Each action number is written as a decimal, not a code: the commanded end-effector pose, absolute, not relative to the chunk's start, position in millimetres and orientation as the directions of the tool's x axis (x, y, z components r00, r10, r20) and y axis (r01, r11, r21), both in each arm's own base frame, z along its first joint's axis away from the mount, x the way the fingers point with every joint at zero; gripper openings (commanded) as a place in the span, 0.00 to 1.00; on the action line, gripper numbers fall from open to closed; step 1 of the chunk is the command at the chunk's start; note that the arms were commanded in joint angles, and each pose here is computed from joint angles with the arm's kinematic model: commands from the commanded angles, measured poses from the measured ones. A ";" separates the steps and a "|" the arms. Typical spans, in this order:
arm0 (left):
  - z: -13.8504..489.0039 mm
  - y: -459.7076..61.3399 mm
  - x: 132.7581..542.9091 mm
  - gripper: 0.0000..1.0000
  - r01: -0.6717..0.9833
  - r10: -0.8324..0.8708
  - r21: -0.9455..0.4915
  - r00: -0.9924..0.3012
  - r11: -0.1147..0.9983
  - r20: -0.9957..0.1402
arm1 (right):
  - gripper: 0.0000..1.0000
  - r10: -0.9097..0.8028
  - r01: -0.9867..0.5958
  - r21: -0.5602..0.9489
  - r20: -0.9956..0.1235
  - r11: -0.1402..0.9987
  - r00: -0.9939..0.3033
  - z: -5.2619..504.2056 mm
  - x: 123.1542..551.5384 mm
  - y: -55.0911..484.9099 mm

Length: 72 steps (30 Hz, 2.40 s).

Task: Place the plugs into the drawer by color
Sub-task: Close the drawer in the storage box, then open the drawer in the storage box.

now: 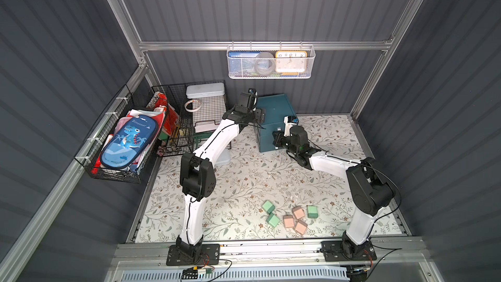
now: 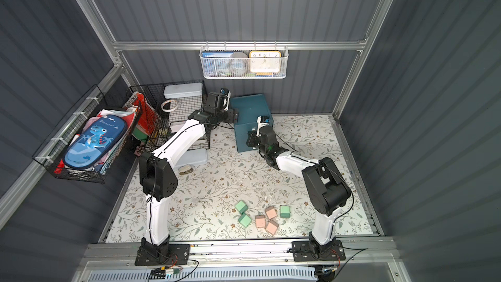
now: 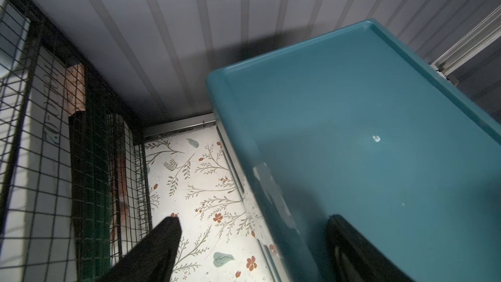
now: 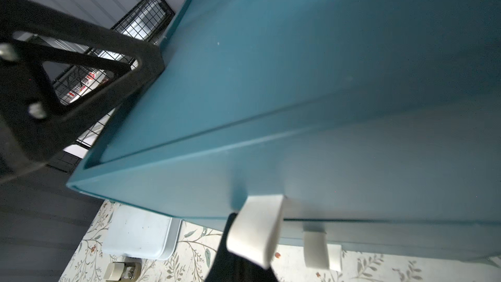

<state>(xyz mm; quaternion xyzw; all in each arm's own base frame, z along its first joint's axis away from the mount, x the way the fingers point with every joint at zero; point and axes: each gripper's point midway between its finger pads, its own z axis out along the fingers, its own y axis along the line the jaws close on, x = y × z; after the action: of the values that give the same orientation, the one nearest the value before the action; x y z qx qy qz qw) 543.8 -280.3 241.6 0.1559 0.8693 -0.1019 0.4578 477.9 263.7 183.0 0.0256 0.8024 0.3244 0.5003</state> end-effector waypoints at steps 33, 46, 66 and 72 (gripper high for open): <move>150.7 -276.9 506.7 0.90 0.395 0.295 -0.026 -0.729 0.918 -0.618 | 0.35 0.707 -0.112 0.984 -0.177 0.138 -0.684 142.7 478.2 236.0; 150.0 -277.4 507.5 0.90 0.396 0.296 -0.026 -0.728 0.918 -0.619 | 0.35 0.695 -0.047 0.987 -0.143 0.155 -0.705 117.5 473.0 242.3; 140.9 -278.2 509.5 0.90 0.396 0.303 -0.021 -0.734 0.918 -0.608 | 0.00 0.685 -0.078 0.979 -0.186 0.186 -0.704 121.8 466.5 236.5; 139.0 -282.2 515.5 0.91 0.400 0.302 -0.023 -0.730 0.916 -0.613 | 0.00 0.642 -0.089 0.960 -0.246 0.266 -0.726 126.7 429.6 239.4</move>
<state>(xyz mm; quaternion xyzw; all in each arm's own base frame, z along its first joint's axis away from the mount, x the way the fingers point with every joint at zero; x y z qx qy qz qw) 544.3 -290.4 238.8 0.1546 0.8703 -0.1232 0.4511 446.4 235.9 125.6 0.2148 0.7130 0.5890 0.3140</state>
